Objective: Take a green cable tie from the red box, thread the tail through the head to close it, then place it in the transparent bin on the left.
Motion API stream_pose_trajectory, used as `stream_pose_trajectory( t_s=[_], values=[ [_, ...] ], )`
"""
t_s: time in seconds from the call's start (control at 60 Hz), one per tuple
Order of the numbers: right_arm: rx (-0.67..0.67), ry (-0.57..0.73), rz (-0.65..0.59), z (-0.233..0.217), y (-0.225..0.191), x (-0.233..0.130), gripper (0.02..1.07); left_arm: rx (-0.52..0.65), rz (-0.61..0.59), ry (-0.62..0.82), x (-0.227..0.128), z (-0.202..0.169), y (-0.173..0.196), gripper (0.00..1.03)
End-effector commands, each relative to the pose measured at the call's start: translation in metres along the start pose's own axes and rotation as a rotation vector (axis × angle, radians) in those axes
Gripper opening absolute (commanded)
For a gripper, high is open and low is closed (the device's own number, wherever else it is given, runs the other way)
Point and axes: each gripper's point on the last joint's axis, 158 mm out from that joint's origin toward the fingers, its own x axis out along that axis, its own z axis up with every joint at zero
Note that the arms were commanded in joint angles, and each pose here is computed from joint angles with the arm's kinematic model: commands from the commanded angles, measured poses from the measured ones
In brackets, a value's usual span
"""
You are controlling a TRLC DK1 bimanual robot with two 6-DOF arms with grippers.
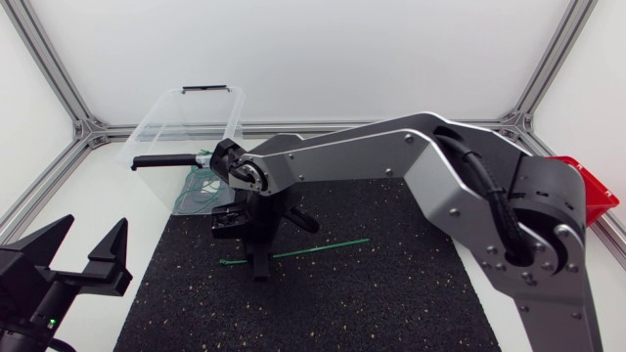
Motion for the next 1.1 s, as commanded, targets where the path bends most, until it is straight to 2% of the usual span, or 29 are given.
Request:
stream_pose_trajectory(
  t_s=[0.0,0.3,0.833,1.083],
  values=[
    [0.036,0.096,-0.031,-0.047,-0.027,0.044,0.18,0.016,0.004,0.046,0.002,-0.021,0.0,0.99],
    [0.048,0.107,-0.021,-0.056,-0.027,0.045,0.17,0.015,0.002,0.046,0.002,-0.021,0.0,0.99],
    [0.056,0.019,-0.048,-0.038,-0.018,-0.003,0.17,0.016,0.008,0.046,0.002,-0.022,0.001,0.99],
    [0.073,-0.02,-0.045,-0.033,-0.011,-0.03,0.17,0.015,0.052,0.052,0.001,-0.023,0.012,0.99]
  ],
)
